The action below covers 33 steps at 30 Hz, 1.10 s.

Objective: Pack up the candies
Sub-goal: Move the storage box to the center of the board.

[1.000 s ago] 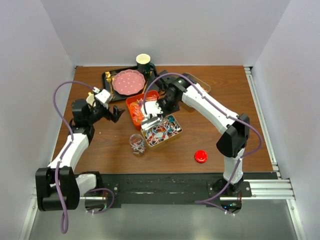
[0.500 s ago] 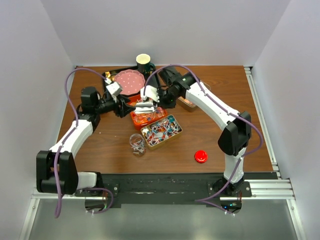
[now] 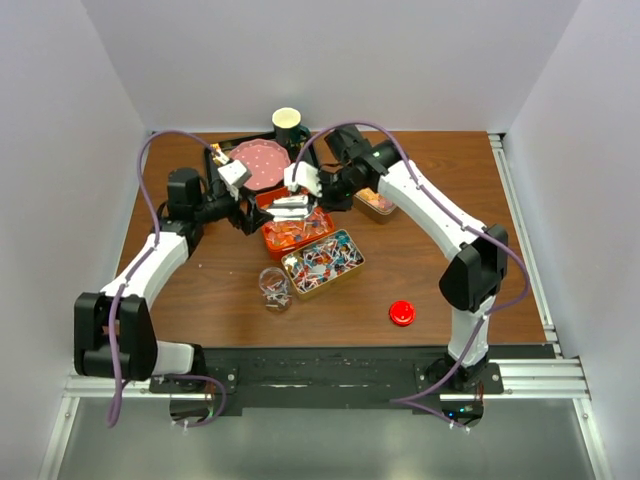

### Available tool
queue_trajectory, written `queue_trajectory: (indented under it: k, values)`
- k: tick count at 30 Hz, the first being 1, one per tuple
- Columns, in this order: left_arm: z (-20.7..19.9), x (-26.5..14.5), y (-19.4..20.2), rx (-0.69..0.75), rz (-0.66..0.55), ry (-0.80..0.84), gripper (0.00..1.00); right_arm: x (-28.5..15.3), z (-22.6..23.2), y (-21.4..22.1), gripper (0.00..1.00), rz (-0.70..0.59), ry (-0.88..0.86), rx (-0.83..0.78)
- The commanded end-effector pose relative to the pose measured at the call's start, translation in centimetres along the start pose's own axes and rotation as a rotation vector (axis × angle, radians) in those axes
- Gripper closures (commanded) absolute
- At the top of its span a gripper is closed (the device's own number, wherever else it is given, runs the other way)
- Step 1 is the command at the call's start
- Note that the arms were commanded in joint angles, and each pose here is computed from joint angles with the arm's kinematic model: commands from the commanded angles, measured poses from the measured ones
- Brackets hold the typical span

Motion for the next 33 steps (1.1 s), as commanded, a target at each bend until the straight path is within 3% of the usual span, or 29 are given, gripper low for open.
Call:
queue_trajectory:
  k: [1,7,11,21,33]
  values:
    - [2.1,-0.8,-0.3,0.134,0.081,-0.168,0.09,-1.7,-2.8,1.7,1.0,0.026,0.112,0.007]
    - [6.7,1.9,0.4,-0.048,0.204,-0.37,0.13,-1.7,-3.9,3.0,1.0,0.061,0.189,0.097]
    - [8.4,3.8,1.3,-0.107,0.232,-0.381,0.16,-2.1,-3.5,3.5,1.0,0.044,0.221,0.145]
    - [7.4,6.4,5.3,-0.219,0.345,-0.273,0.21,-2.5,-1.9,5.3,1.0,0.078,0.212,0.158]
    - [4.5,9.8,6.2,-0.137,0.345,-0.086,0.29,-2.3,-2.4,5.8,1.0,0.119,0.239,0.139]
Point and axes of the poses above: each gripper's point midway between its finger pads, its own x axis out along the fingers, its own z axis along the line the jaws close on, y = z × x, the point moved 9 cm from there along -x, back along the fingers, and after that the axes turned 12 degrees about x, right-handed, at the moved point
